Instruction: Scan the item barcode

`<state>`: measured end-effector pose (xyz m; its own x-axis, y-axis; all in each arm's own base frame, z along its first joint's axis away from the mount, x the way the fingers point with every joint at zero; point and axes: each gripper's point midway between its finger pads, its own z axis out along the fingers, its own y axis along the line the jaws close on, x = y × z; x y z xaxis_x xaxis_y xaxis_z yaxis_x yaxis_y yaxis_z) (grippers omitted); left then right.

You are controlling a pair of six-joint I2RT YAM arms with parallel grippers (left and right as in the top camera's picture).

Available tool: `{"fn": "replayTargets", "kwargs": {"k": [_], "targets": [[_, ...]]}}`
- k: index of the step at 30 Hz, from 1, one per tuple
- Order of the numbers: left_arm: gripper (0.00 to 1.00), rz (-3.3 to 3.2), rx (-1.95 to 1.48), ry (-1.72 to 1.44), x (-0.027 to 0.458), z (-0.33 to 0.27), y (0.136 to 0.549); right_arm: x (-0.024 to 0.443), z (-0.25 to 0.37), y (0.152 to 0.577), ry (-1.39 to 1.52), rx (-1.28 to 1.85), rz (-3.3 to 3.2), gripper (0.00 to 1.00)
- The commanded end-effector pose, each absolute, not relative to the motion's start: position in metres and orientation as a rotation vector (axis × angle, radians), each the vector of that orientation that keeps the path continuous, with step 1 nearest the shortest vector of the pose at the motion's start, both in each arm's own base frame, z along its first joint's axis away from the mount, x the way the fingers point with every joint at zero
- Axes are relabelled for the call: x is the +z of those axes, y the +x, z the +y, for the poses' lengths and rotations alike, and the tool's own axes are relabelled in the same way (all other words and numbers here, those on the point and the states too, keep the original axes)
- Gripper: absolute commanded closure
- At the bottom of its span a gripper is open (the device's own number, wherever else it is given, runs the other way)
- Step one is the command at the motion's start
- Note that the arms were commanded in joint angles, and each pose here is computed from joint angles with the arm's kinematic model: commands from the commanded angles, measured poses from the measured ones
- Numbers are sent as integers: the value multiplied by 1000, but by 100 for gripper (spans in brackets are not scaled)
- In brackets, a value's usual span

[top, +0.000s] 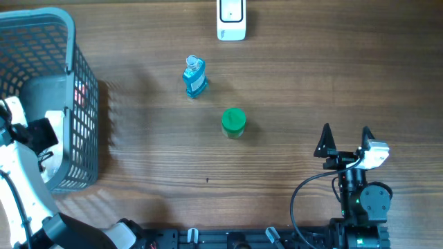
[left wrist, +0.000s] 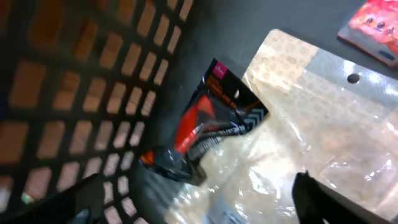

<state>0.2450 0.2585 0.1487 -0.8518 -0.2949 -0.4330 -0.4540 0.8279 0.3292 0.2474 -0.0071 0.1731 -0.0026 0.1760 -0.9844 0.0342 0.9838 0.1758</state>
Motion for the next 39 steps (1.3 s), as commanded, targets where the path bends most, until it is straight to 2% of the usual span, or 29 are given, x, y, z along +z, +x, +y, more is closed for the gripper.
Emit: {"fn": "replayTargets", "kwargs": {"k": [1,2,7,12,13,14,26,35,39], "targets": [[10,2657,674,-408,159,266,248,176,-3,247,135,115,1563,0],[7,2674,665,-408,156,264,246,176,-3,247,135,115,1563,0],[4,2727,681,-283,146,269,249,176,-3,247,135,115,1563,0],[10,2806,659,-201,125,270,248,176,-3,247,135,115,1563,0],[2,2835,656,-205,118,271,246,176,-3,247,135,115,1563,0],[0,2850,666,-211,115,274,243,176,-3,247,134,114,1563,0],[0,2882,692,-231,98,295,236,176,-3,247,135,115,1563,0],[7,2913,630,-259,76,302,233,176,-3,247,135,115,1563,0],[13,2916,586,-249,64,301,238,176,-3,247,135,115,1563,0]]}}
